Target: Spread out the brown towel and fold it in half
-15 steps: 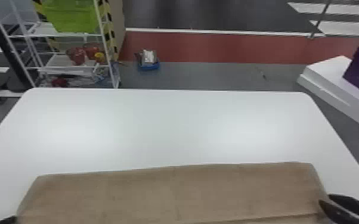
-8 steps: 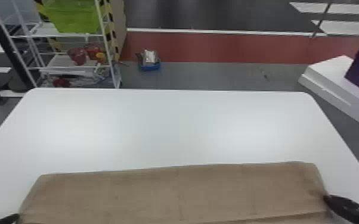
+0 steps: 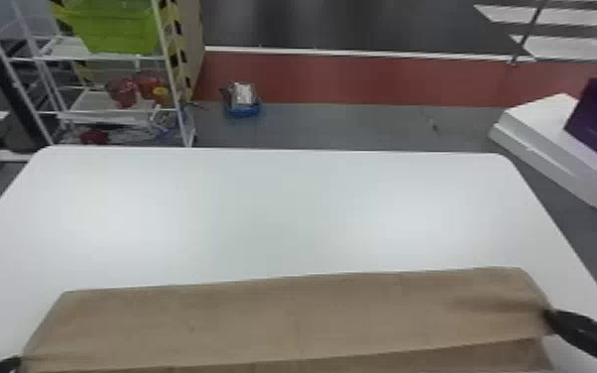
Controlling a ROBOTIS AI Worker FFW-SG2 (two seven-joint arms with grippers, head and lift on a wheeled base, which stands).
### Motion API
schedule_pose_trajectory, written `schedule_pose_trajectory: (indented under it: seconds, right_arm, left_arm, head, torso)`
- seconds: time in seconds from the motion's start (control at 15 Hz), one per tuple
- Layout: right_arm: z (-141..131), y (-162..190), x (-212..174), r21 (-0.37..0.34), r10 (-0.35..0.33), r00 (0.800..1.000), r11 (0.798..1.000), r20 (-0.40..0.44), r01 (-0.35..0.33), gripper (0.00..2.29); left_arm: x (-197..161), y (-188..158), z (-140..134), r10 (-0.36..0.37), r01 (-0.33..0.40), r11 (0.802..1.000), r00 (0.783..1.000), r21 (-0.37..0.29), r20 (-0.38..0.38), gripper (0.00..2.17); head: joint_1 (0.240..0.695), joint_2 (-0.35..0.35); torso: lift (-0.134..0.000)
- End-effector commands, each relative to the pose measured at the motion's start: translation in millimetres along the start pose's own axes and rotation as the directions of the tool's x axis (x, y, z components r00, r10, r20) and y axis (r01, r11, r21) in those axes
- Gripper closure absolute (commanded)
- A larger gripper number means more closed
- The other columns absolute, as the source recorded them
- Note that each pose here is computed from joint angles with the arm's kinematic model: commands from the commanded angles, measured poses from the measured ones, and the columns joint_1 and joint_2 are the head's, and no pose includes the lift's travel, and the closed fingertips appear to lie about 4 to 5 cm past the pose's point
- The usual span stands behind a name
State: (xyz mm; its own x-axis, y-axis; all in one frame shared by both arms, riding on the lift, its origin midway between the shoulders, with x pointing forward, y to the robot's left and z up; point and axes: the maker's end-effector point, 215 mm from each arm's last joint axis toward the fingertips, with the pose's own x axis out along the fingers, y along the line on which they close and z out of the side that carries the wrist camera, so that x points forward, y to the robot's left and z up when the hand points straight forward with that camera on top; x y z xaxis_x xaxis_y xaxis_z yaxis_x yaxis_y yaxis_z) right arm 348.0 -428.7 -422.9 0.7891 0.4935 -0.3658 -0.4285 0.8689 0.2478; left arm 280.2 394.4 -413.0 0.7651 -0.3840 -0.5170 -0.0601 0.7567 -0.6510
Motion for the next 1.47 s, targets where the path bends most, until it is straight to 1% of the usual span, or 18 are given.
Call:
schedule_pose_trajectory:
  seconds: [0.0,0.2,0.47,0.6,0.73,0.8,0.93,1.0,1.07,1.13,1.2,1.27,1.33,1.4]
  right_arm:
    - [9,-5,-8,0.005,-0.011,1.000,1.000,0.024,0.011,1.33]
    - [11,-10,-13,0.004,-0.022,1.000,1.000,0.020,0.022,1.33]
    - [-6,-11,-9,0.009,-0.019,1.000,1.000,-0.005,0.019,1.33]
    - [-14,-8,-4,0.007,-0.010,1.000,1.000,-0.022,0.010,1.33]
    - [-18,-10,-3,-0.012,-0.018,0.999,1.000,-0.030,0.017,1.33]
    - [-20,-12,-4,-0.011,-0.021,0.999,1.000,-0.033,0.020,1.33]
    - [-20,-13,-5,-0.014,-0.021,0.999,1.000,-0.036,0.021,1.33]
    - [-20,-13,-5,-0.013,-0.022,0.999,1.000,-0.037,0.021,1.32]
    - [-19,-14,-5,-0.014,-0.024,0.999,1.000,-0.032,0.023,1.15]
    - [-18,-14,-5,-0.021,-0.024,0.999,0.999,-0.024,0.024,0.77]
    - [-16,-12,-4,-0.026,-0.022,1.000,0.999,-0.016,0.021,0.49]
    - [-15,-12,-4,-0.025,-0.022,1.000,0.999,-0.010,0.021,0.23]
    - [-11,-12,-4,-0.039,-0.021,1.000,0.999,0.003,0.021,0.09]
    - [-11,-13,-6,-0.039,-0.024,1.000,0.999,0.006,0.024,0.08]
  left_arm:
    - [-3,-4,0,-0.003,0.003,1.000,1.000,-0.008,0.003,1.42]
    - [-5,-2,-8,0.000,0.000,1.000,1.000,-0.018,-0.008,1.42]
    - [1,3,-26,0.016,-0.017,1.000,0.999,-0.015,-0.044,1.42]
    - [3,4,-31,0.024,-0.025,1.000,0.998,-0.006,-0.054,1.42]
    - [1,10,-31,0.046,-0.046,0.999,0.997,0.003,-0.057,1.42]
    - [0,13,-31,0.055,-0.055,0.998,0.997,0.011,-0.056,1.42]
    - [-5,19,-31,0.075,-0.073,0.996,0.996,0.040,-0.050,1.42]
    - [-7,20,-32,0.080,-0.078,0.996,0.995,0.039,-0.054,1.42]
    - [-6,21,-34,0.078,-0.076,0.997,0.995,0.033,-0.055,1.41]
    - [-6,22,-35,0.080,-0.078,0.996,0.995,0.032,-0.055,1.38]
    - [-7,20,-34,0.074,-0.072,0.997,0.996,0.033,-0.050,1.01]
    - [-9,15,-30,0.050,-0.048,0.998,0.998,0.031,-0.038,0.21]
    - [-12,11,-26,0.035,-0.034,0.999,0.999,0.034,-0.026,0.00]
    - [-13,9,-23,0.033,-0.032,0.999,0.999,0.038,-0.021,0.00]
  head:
    - [0.695,-0.062]
    - [0.695,-0.082]
    - [0.695,-0.107]
    - [0.695,-0.112]
    - [0.695,-0.114]
    - [0.695,-0.113]
    - [0.695,-0.105]
    - [0.695,-0.101]
    - [0.695,-0.098]
    - [0.695,-0.097]
    - [0.695,-0.097]
    - [0.695,-0.096]
    - [0.695,-0.097]
    - [0.695,-0.098]
  torso:
    - [-0.123]
    - [-0.123]
    - [-0.123]
    - [-0.123]
    - [-0.123]
    - [-0.123]
    - [-0.123]
    - [-0.123]
    - [-0.123]
    - [-0.123]
    - [-0.123]
    - [-0.123]
    - [-0.123]
    - [-0.123]
